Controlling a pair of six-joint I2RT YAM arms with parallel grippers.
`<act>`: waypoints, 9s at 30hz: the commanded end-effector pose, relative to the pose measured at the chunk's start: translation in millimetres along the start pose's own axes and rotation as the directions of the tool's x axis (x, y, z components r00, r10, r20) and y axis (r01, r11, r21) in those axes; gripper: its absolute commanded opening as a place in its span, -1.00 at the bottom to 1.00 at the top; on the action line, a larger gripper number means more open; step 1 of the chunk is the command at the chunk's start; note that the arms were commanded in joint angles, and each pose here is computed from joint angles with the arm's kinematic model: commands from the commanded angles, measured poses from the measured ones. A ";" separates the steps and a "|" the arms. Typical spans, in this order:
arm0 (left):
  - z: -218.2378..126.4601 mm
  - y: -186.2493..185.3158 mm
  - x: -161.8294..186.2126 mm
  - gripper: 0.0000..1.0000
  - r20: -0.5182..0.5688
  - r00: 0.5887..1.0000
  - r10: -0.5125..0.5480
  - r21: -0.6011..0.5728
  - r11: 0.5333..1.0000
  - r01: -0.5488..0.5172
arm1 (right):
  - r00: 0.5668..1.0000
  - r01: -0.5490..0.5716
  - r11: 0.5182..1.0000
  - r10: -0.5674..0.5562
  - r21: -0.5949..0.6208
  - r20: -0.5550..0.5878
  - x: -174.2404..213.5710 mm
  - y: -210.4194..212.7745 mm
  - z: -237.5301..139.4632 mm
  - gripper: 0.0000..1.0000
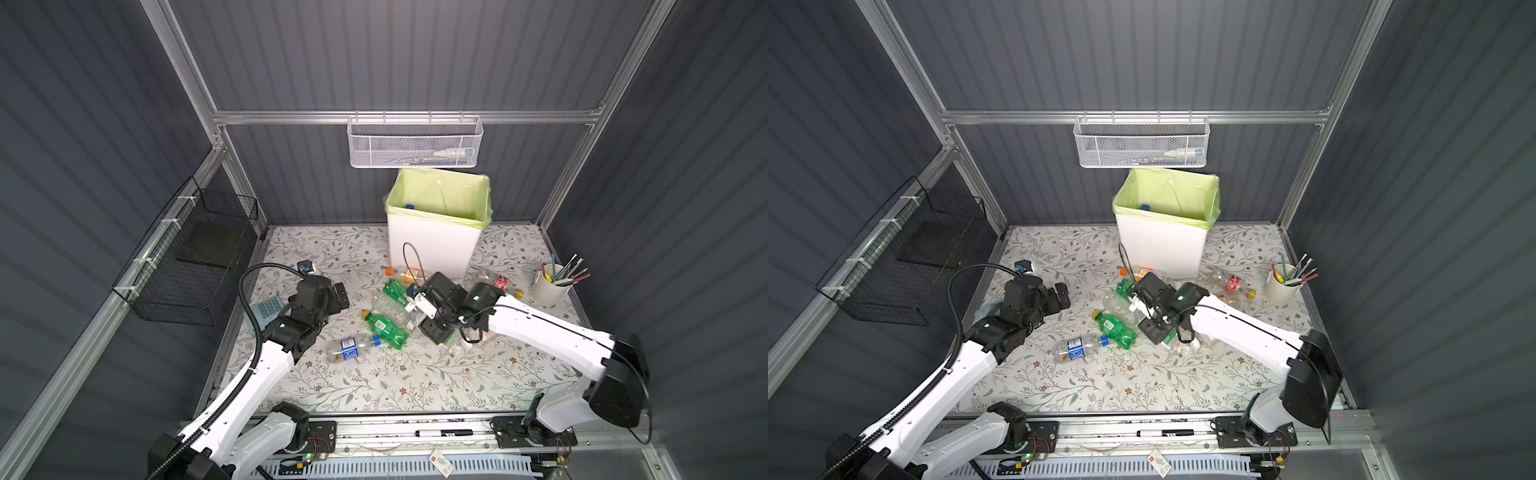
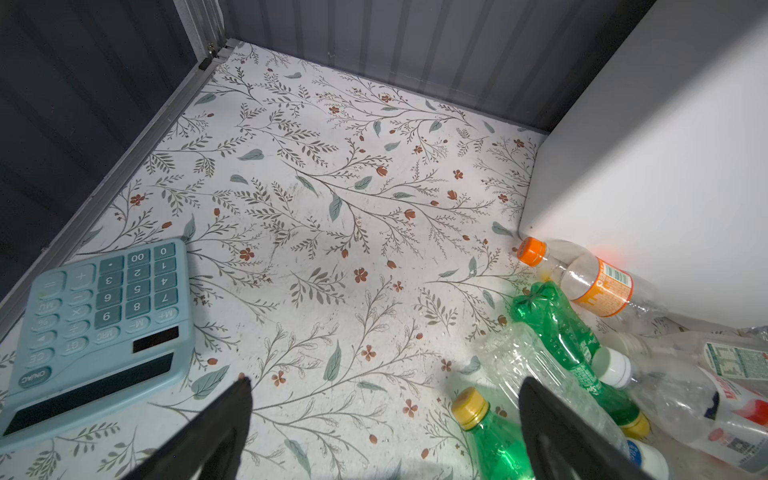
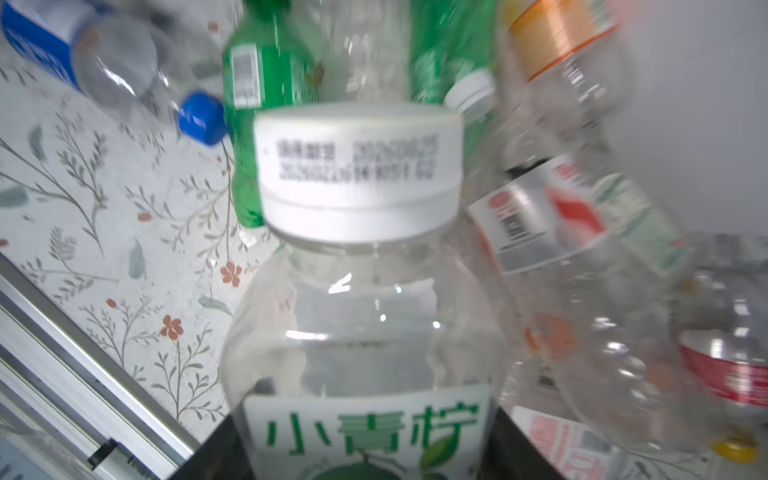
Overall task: Throw the plastic bottles in the bin
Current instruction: 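Lift the lime-labelled bottle with the right gripper over the bin and release, then lower the right gripper to the square red-printed bottle near the pen cup, then grasp the square red-printed bottle with the right gripper, then lift the square bottle with the right gripper over the bin and release, then lower the right gripper onto a clear orange-labelled bottle and grasp it, then lift the clear bottle with the right gripper over the bin and release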
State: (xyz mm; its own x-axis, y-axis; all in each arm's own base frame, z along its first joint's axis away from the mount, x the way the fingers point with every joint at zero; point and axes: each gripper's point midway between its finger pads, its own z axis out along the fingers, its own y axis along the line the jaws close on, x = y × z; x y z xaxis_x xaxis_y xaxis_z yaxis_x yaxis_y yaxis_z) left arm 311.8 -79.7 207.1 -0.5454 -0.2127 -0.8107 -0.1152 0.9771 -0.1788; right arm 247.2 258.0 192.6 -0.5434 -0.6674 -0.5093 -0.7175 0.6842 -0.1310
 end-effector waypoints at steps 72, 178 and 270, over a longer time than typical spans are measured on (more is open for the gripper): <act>19.4 5.1 27.5 1.00 -0.041 0.999 -0.002 -0.008 1.000 0.001 | 0.003 -0.989 -0.038 0.962 0.144 0.272 196.3 -145.3 37.1 0.97; 37.0 1.8 53.7 1.00 -0.126 0.992 0.017 0.002 1.000 -0.017 | -0.129 -0.807 0.529 0.274 -0.261 0.953 -73.0 -302.3 -328.3 0.11; 39.3 0.0 64.4 1.00 -0.156 0.988 0.004 0.017 1.000 -0.001 | 0.007 -0.998 0.021 0.972 -0.056 0.235 178.8 -190.0 81.4 0.07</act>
State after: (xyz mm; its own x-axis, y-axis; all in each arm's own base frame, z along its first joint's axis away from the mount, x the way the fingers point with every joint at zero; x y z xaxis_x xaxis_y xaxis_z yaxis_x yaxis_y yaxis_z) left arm 309.6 -95.8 135.1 -0.6620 -0.2038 -0.7212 -0.0898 0.9770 -0.1936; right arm 325.4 33.9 48.6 -0.5886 0.7517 -0.2973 0.5356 0.6382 0.5531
